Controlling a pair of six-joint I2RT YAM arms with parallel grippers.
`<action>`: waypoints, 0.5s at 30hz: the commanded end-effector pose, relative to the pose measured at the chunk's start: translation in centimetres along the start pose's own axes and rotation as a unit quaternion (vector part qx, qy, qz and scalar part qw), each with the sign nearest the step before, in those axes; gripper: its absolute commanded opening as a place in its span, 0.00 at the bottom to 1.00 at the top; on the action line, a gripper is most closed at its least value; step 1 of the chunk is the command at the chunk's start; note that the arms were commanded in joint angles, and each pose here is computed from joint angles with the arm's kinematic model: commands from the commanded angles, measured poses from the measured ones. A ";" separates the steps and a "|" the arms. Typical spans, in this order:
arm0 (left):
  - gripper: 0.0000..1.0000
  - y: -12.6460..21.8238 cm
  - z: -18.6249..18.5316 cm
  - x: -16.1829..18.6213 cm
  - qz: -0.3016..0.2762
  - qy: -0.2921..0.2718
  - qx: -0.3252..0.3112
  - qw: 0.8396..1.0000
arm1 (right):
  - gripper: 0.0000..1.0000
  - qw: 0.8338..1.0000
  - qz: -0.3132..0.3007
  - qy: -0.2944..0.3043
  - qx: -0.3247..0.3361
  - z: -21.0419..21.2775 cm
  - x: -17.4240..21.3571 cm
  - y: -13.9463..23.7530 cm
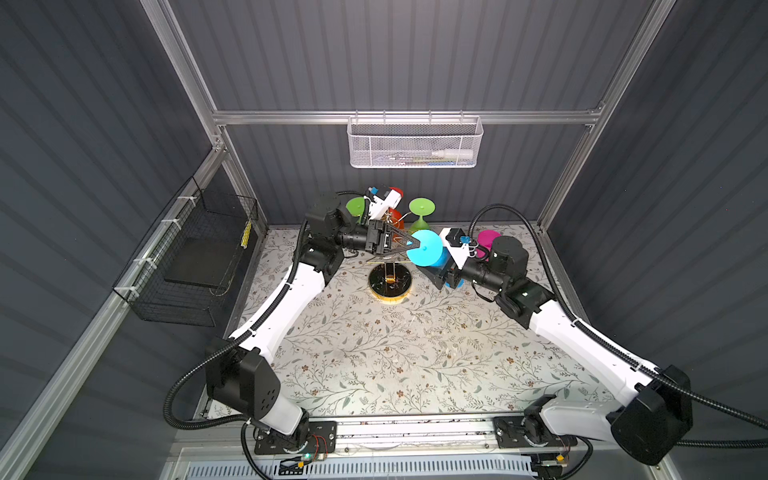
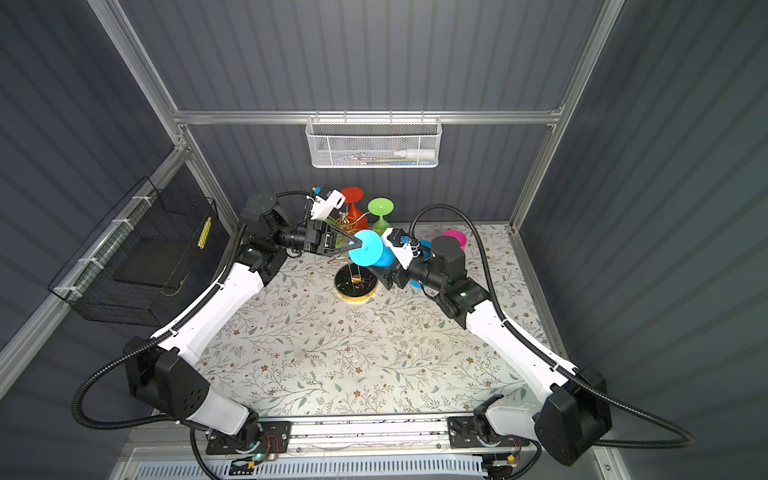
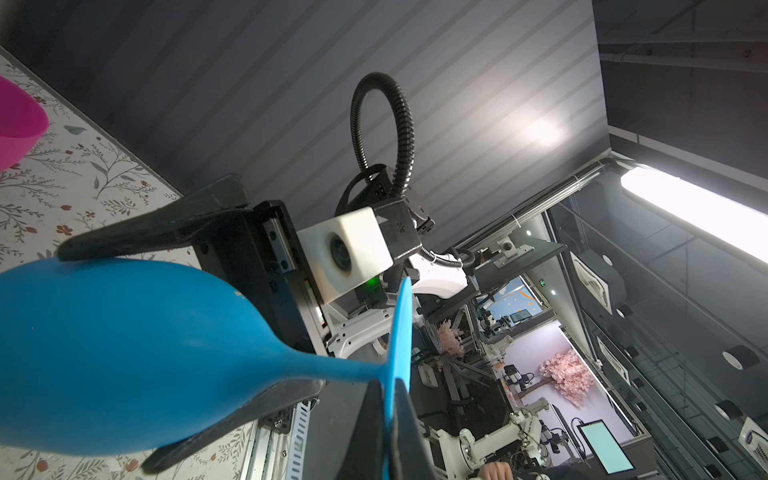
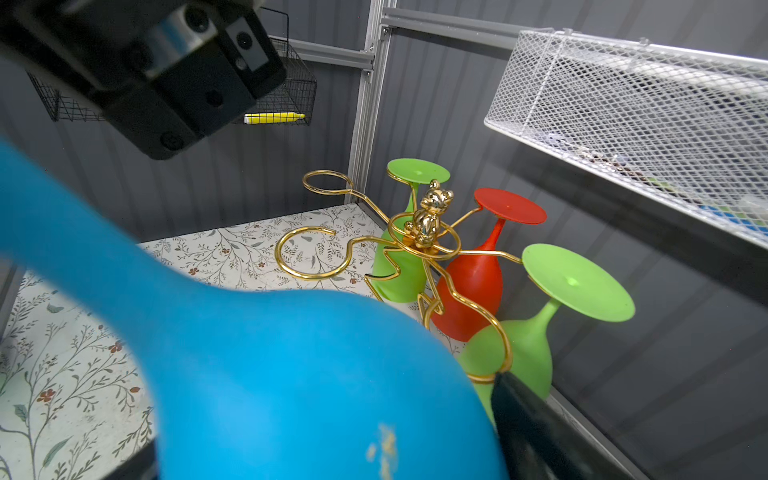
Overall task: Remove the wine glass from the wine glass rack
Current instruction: 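Swing the held blue glass toward the right gripper while the right gripper approaches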
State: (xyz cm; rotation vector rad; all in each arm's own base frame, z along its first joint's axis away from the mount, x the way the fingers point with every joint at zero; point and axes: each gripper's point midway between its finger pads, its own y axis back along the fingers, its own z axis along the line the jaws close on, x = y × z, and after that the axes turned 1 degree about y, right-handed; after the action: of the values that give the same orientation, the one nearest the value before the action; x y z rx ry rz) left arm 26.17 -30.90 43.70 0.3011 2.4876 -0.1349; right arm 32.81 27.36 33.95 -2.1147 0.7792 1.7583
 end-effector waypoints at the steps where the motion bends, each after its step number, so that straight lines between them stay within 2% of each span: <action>1: 0.00 -0.1 -1.3 -0.3 0.011 -0.026 0.013 1.000 | 0.86 1.000 -0.016 0.001 0.015 -0.5 -1.6 0.2; 6: 0.00 -0.2 -1.2 -0.4 0.010 -0.026 0.012 1.000 | 0.75 1.000 -0.018 0.005 0.021 -0.5 -1.9 0.6; 12: 0.00 -0.2 -1.2 -0.7 0.005 -0.027 0.010 1.000 | 0.73 1.000 -0.013 0.002 0.024 -0.4 -1.9 0.9; 15: 0.16 -0.1 -1.2 -0.8 0.002 -0.029 0.008 1.000 | 0.73 1.000 -0.010 0.000 0.025 -0.2 -1.9 1.2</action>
State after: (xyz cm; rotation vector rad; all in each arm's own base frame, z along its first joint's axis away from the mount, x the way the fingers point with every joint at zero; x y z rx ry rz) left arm 26.64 -31.09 43.76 0.2934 2.5090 -0.1314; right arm 32.36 27.34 33.92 -2.1285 0.8085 1.7421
